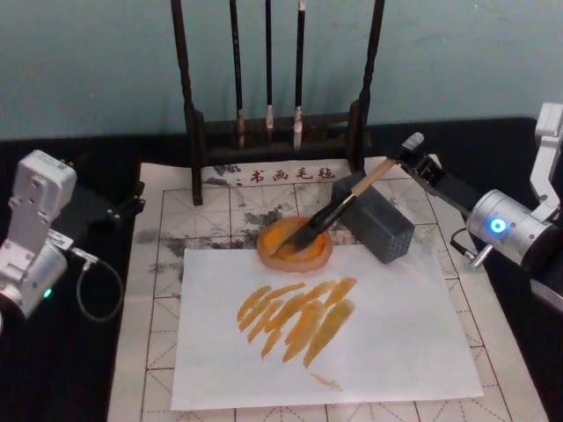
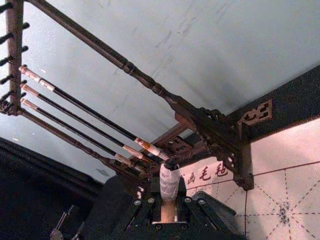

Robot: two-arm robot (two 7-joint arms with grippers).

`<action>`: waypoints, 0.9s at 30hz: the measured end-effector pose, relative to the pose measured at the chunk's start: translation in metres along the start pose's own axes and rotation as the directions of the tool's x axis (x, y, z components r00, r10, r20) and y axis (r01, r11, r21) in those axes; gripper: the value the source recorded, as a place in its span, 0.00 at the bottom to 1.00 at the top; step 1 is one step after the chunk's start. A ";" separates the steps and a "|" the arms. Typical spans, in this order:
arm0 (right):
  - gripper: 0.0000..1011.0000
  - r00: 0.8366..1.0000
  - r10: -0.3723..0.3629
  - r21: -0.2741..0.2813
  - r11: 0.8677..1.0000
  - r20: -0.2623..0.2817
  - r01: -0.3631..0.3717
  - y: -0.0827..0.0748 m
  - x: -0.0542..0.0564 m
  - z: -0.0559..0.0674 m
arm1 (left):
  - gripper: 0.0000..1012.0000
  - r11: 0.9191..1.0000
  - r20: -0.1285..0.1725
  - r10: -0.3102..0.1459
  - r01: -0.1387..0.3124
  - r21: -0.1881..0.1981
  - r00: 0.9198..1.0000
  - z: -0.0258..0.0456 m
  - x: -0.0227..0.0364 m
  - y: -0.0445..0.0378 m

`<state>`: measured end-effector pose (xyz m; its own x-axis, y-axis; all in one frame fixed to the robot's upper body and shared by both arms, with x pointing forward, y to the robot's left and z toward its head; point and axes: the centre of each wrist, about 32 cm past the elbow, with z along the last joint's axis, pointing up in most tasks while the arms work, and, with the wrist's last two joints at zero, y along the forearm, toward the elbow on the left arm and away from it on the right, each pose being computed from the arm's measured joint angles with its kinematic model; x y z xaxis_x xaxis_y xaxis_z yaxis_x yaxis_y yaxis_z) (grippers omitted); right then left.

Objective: Pick up the brush from the inkstone, write on the paper, then place the brush back to its original position.

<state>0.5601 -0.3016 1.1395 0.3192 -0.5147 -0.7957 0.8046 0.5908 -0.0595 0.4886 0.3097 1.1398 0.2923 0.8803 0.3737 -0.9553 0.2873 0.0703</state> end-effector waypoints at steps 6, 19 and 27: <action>0.18 1.000 -0.005 -0.002 1.000 -0.001 0.005 0.001 0.001 -0.002 | 0.99 1.000 0.000 0.000 0.000 0.000 1.000 0.0000 0.0000 0.0000; 0.18 1.000 -0.022 -0.006 1.000 -0.009 0.022 0.001 0.003 -0.003 | 0.99 1.000 0.000 0.000 0.000 0.000 1.000 0.0000 0.0000 0.0000; 0.18 0.999 -0.035 -0.007 0.999 -0.017 0.035 0.001 0.004 -0.002 | 0.99 1.000 0.000 0.000 0.000 0.000 1.000 0.0000 0.0000 0.0000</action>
<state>0.5611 -0.3017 1.1346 0.2820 -0.5246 -0.8033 0.8119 0.5766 -0.0915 0.4886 0.3097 1.1398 0.2923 0.8803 0.3738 -0.9552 0.2873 0.0703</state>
